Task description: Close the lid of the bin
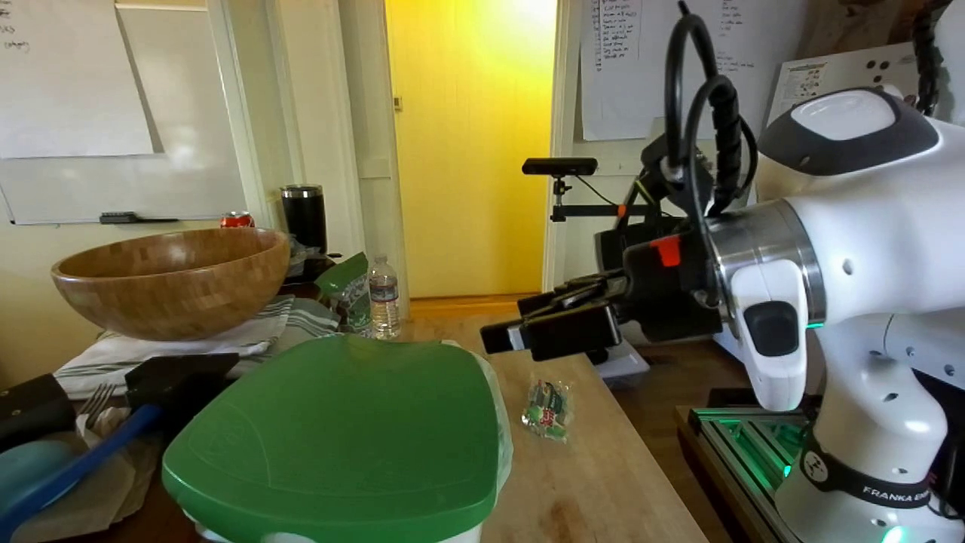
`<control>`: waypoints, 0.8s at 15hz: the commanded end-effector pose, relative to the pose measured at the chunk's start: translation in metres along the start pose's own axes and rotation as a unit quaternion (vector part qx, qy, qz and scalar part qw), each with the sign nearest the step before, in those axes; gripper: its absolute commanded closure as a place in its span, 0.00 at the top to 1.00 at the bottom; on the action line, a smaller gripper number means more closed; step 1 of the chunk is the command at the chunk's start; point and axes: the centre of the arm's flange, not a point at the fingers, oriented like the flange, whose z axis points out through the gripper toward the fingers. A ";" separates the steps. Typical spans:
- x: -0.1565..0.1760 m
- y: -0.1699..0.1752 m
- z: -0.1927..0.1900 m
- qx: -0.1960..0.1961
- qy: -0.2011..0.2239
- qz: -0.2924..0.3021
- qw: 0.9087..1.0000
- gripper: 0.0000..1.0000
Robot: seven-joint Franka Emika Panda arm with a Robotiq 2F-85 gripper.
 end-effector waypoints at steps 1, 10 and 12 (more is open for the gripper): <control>-0.016 -0.009 -0.010 0.019 0.031 0.037 0.999 1.00; -0.038 -0.017 -0.017 0.039 0.060 0.090 0.993 1.00; -0.042 -0.019 -0.021 0.039 0.059 0.097 0.993 1.00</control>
